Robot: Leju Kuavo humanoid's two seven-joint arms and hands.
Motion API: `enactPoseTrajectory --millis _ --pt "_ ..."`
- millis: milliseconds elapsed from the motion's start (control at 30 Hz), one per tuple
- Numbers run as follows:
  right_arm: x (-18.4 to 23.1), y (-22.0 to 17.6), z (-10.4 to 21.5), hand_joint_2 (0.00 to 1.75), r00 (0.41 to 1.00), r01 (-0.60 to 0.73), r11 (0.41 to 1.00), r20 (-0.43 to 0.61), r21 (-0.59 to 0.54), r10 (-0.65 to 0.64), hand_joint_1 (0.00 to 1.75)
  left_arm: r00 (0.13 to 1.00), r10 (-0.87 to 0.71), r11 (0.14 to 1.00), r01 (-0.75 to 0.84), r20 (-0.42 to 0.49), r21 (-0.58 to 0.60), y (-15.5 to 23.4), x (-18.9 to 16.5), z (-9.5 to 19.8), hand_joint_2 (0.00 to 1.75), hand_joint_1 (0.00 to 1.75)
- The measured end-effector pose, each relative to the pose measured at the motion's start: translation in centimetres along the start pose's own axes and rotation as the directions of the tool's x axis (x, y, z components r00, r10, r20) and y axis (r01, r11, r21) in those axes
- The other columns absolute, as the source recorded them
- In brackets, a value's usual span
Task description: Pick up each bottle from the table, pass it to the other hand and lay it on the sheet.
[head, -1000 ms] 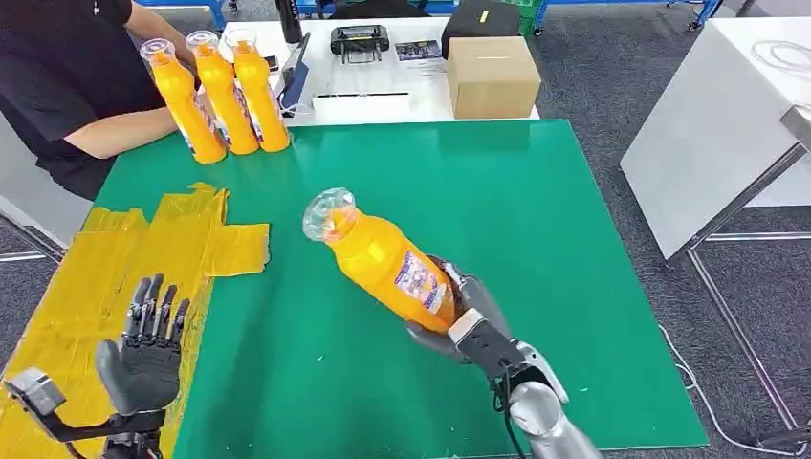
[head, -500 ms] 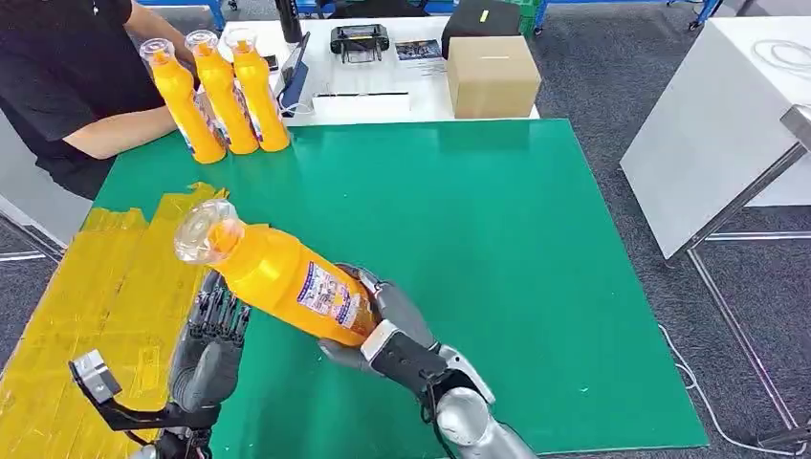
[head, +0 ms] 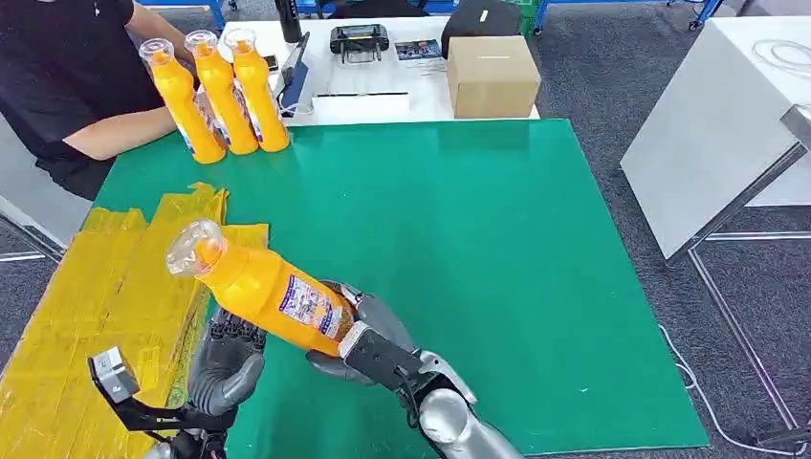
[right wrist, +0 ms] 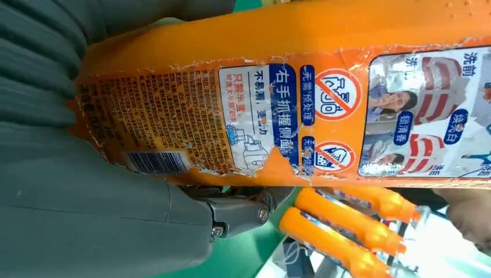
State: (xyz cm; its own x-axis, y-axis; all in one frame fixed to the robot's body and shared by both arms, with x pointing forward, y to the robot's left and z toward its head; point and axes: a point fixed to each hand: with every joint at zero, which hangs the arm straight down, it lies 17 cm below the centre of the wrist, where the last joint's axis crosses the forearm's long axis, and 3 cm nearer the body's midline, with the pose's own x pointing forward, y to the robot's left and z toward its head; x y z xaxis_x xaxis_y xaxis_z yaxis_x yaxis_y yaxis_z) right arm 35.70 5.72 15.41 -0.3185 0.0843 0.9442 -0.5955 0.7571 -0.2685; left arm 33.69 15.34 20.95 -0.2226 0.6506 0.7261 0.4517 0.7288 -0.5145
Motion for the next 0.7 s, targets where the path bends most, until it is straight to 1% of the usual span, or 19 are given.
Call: enactPoseTrajectory --millis 67,200,300,500,700 --pt "-0.9 0.4 0.0 1.75 1.000 0.007 1.000 -0.024 0.009 -0.007 1.75 1.000 0.006 1.000 -0.006 -0.007 -0.021 -0.7 -0.2 0.0 1.75 0.00" --pt "-1.4 1.0 -0.2 1.75 0.999 0.007 1.000 -0.041 0.027 -0.006 1.75 1.000 0.009 0.999 -0.009 -0.011 -0.032 -1.1 -0.4 -0.1 1.75 0.00" --pt "-1.5 2.4 -0.6 1.75 0.999 -0.014 0.998 -0.050 0.068 0.017 1.75 1.000 0.003 0.999 -0.003 -0.017 -0.038 -1.3 -0.5 -0.1 1.75 0.00" --pt "-1.4 4.1 -1.2 1.75 0.998 -0.037 0.993 -0.048 0.116 0.043 1.75 1.000 -0.015 0.999 0.014 -0.024 -0.035 -1.0 -0.6 -0.1 1.75 0.00" --pt "-0.2 8.0 -1.8 1.75 0.991 -0.126 0.961 -0.001 0.247 0.131 1.75 0.991 -0.129 0.992 0.128 -0.036 -0.023 0.0 -1.1 0.3 1.75 0.00"
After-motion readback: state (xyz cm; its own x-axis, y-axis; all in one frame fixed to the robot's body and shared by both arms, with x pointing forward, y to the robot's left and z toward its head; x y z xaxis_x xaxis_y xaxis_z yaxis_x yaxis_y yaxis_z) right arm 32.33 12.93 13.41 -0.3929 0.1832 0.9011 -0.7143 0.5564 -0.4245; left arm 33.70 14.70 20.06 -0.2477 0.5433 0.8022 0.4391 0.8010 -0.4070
